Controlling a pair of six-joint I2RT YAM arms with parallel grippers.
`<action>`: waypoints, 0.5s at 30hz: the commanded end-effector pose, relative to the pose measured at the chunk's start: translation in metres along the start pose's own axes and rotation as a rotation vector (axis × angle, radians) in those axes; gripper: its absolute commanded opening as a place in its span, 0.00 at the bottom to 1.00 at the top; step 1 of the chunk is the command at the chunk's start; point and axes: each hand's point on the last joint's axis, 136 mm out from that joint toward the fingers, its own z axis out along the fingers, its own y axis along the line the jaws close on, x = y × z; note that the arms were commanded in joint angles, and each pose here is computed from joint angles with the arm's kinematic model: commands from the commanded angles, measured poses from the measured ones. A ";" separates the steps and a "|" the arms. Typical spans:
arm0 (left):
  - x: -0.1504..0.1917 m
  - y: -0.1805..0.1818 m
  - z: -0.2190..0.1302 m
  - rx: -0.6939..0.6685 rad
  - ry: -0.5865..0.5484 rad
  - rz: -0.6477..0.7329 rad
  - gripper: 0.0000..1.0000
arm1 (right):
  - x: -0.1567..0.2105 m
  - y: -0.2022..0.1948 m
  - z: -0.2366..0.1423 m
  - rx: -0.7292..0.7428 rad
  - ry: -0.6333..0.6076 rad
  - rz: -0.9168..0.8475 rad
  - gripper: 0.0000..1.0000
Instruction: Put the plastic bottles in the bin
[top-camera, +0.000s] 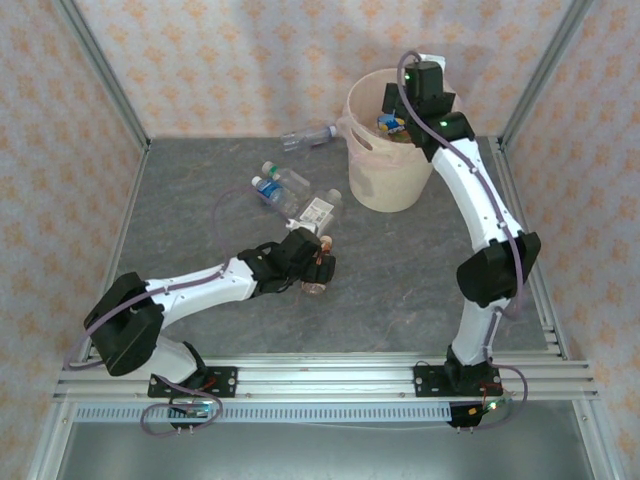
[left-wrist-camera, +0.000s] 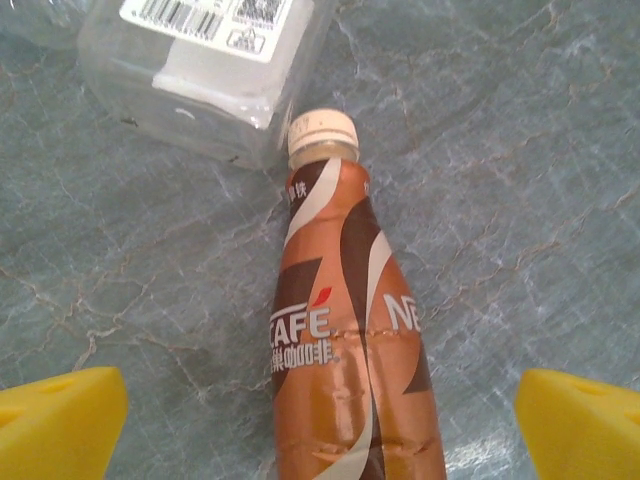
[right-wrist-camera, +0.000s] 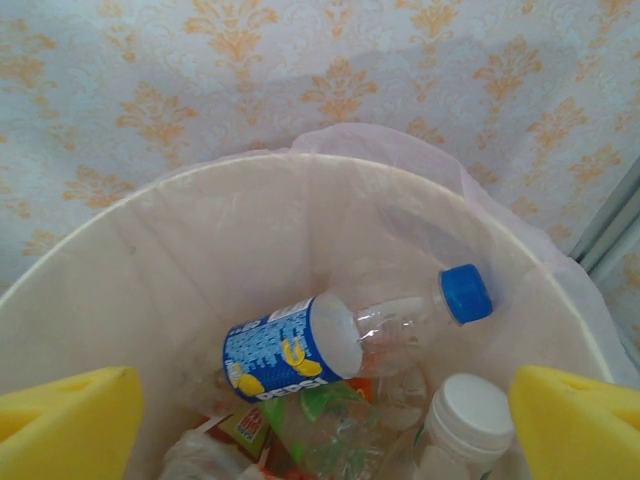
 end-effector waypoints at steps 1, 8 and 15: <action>0.005 0.001 -0.003 -0.028 0.032 0.049 1.00 | -0.028 0.005 -0.036 -0.102 -0.085 0.083 0.99; 0.025 -0.005 0.001 -0.006 0.101 0.095 1.00 | -0.020 0.019 -0.084 -0.325 -0.127 0.187 0.99; 0.036 -0.012 0.012 0.014 0.162 0.096 1.00 | 0.015 0.029 -0.125 -0.543 -0.162 0.231 0.99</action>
